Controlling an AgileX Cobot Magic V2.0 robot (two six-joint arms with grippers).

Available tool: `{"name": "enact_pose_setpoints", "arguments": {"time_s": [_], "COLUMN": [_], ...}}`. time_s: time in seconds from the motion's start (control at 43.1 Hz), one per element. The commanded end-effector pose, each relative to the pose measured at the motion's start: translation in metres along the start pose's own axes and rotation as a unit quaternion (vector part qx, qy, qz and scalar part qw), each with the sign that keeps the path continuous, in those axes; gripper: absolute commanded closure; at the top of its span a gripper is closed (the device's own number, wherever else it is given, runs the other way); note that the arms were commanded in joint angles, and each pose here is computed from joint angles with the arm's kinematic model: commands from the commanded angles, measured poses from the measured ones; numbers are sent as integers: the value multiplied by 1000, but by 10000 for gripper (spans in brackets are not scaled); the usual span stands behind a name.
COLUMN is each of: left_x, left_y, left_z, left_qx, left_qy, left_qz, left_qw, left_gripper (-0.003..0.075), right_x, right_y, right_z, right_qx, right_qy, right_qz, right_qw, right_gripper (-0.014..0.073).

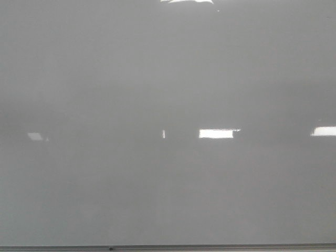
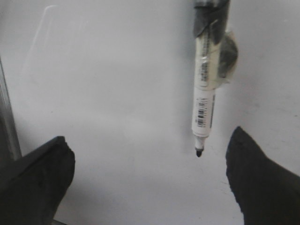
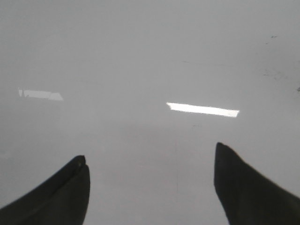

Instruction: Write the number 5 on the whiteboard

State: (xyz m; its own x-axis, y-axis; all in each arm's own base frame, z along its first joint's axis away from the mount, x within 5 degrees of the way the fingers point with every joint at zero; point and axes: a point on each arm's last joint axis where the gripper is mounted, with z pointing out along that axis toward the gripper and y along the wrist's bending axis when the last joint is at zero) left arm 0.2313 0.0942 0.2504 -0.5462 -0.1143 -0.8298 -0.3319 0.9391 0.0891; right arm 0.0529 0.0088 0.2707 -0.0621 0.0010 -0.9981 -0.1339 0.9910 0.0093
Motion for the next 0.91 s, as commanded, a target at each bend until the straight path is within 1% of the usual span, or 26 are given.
{"name": "enact_pose_setpoints", "arguments": {"time_s": [0.0,0.186,0.325,0.673,0.766,0.882], "left_x": [-20,-13,-14,-19,-19,-17], "left_y": [2,-7,-16,-17,-18,-18], "left_z": [11,35,42,54,56,57], "left_qx": [1,18,33,39,40,40], "left_qy": [-54,-36,-50,-80,-81,-76], "left_qz": [-4,3,9,8,8,8], "left_qw": [999,999,998,996,996,996], "left_gripper": [102,102,102,109,163,270], "right_x": [-17,-17,-17,-17,-17,-17], "right_y": [-1,-1,-1,-1,-1,-1], "right_z": [0,0,0,0,0,0], "right_qx": [8,8,8,8,8,8], "right_qy": [-47,-47,-47,-47,-47,-47], "right_qz": [-7,-7,-7,-7,-7,-7], "right_qw": [999,999,999,999,999,999], "right_gripper": [23,23,23,23,23,23]}}
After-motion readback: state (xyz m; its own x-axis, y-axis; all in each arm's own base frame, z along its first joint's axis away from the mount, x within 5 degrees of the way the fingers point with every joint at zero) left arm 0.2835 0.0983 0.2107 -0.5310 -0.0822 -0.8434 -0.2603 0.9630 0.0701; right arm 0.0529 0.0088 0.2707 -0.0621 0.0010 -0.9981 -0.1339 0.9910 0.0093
